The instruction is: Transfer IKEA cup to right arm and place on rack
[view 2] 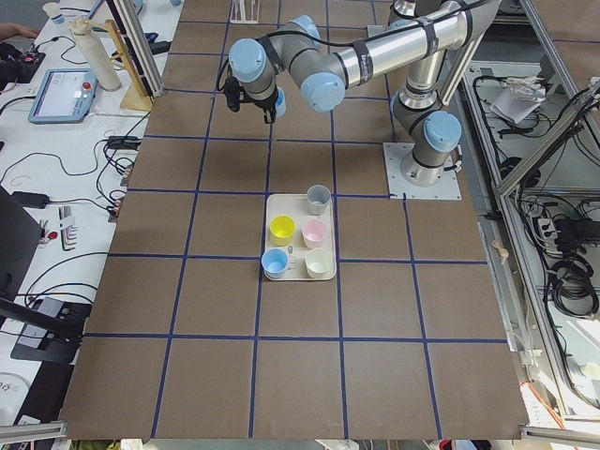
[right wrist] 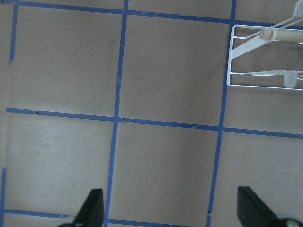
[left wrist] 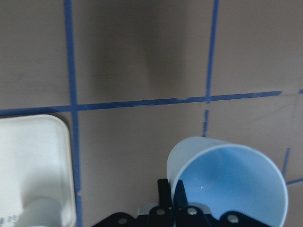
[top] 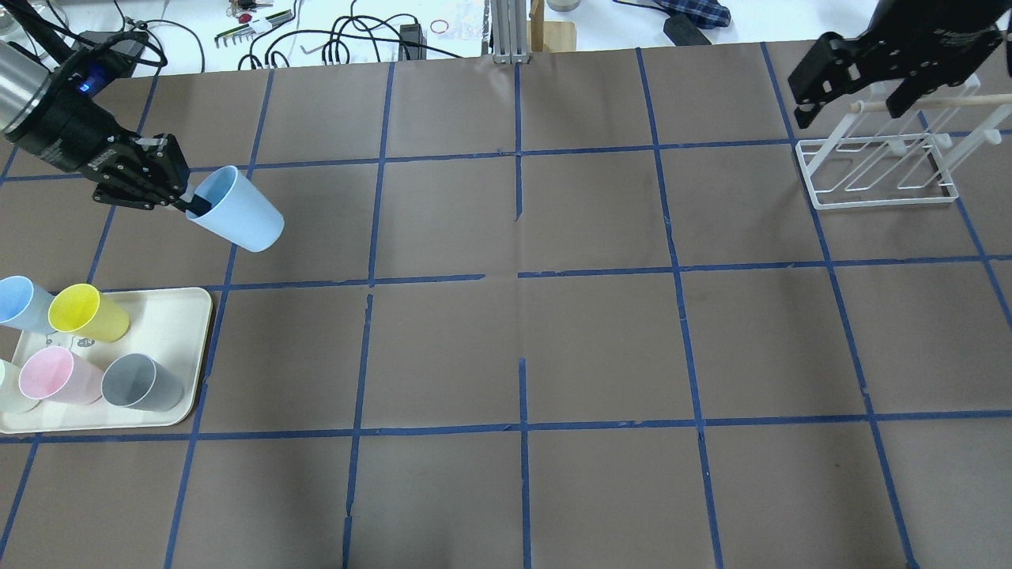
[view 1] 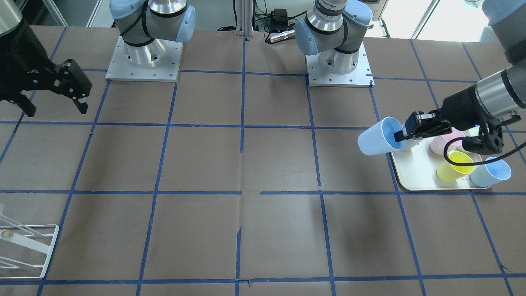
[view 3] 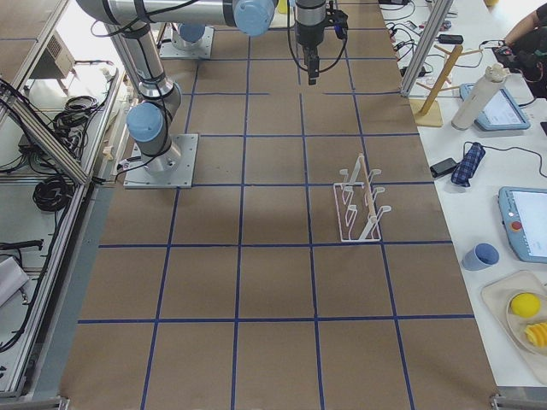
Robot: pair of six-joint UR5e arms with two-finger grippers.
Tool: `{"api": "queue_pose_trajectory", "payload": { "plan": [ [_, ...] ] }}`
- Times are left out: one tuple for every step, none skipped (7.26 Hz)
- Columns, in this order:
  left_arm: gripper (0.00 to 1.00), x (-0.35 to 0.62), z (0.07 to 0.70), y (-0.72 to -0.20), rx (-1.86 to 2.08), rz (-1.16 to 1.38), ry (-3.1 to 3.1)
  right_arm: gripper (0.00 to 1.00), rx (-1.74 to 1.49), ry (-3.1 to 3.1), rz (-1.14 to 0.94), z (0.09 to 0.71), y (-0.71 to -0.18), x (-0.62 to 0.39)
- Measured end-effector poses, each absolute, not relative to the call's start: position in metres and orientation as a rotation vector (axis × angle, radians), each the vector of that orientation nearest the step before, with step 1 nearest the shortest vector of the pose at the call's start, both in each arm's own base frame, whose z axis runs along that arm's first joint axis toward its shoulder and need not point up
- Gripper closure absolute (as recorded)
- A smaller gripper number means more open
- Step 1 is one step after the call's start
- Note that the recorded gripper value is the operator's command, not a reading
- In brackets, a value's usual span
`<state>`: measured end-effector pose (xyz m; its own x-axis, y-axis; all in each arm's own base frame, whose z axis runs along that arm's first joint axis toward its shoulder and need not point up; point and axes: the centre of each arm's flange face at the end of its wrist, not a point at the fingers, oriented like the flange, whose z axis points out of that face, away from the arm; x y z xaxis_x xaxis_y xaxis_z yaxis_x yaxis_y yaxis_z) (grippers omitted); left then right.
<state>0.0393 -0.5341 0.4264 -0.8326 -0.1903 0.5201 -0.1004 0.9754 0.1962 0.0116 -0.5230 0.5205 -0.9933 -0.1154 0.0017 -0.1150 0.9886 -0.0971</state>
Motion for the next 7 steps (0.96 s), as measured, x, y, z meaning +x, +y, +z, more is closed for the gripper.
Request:
{"api": "queue_pose_trajectory", "payload": {
  "plan": [
    [1.00, 0.008, 0.438, -0.523, 0.272, -0.256, -2.409, 0.01, -0.224, 3.103, -0.137, 0.513, -0.524, -0.030],
    [1.00, -0.017, 0.444, -0.517, 0.328, -0.289, -2.270, 0.00, -0.233, 3.039, -0.113, 0.502, -0.524, -0.067],
    [1.00, -0.047, 0.445, -0.513, 0.355, -0.333, -2.161, 0.00, -0.195, 2.940, -0.078, 0.486, -0.522, -0.097],
    [1.00, -0.081, 0.444, -0.507, 0.363, -0.373, -2.059, 0.00, -0.125, 2.831, -0.042, 0.471, -0.519, -0.117],
    [1.00, -0.113, 0.437, -0.500, 0.376, -0.399, -1.948, 0.00, -0.044, 2.716, 0.006, 0.456, -0.516, -0.131],
    [1.00, -0.133, 0.425, -0.493, 0.399, -0.413, -1.852, 0.00, 0.033, 2.606, 0.054, 0.443, -0.512, -0.140],
    [1.00, -0.144, 0.409, -0.485, 0.425, -0.413, -1.769, 0.00, 0.102, 2.503, 0.106, 0.434, -0.507, -0.142]
  ]
}}
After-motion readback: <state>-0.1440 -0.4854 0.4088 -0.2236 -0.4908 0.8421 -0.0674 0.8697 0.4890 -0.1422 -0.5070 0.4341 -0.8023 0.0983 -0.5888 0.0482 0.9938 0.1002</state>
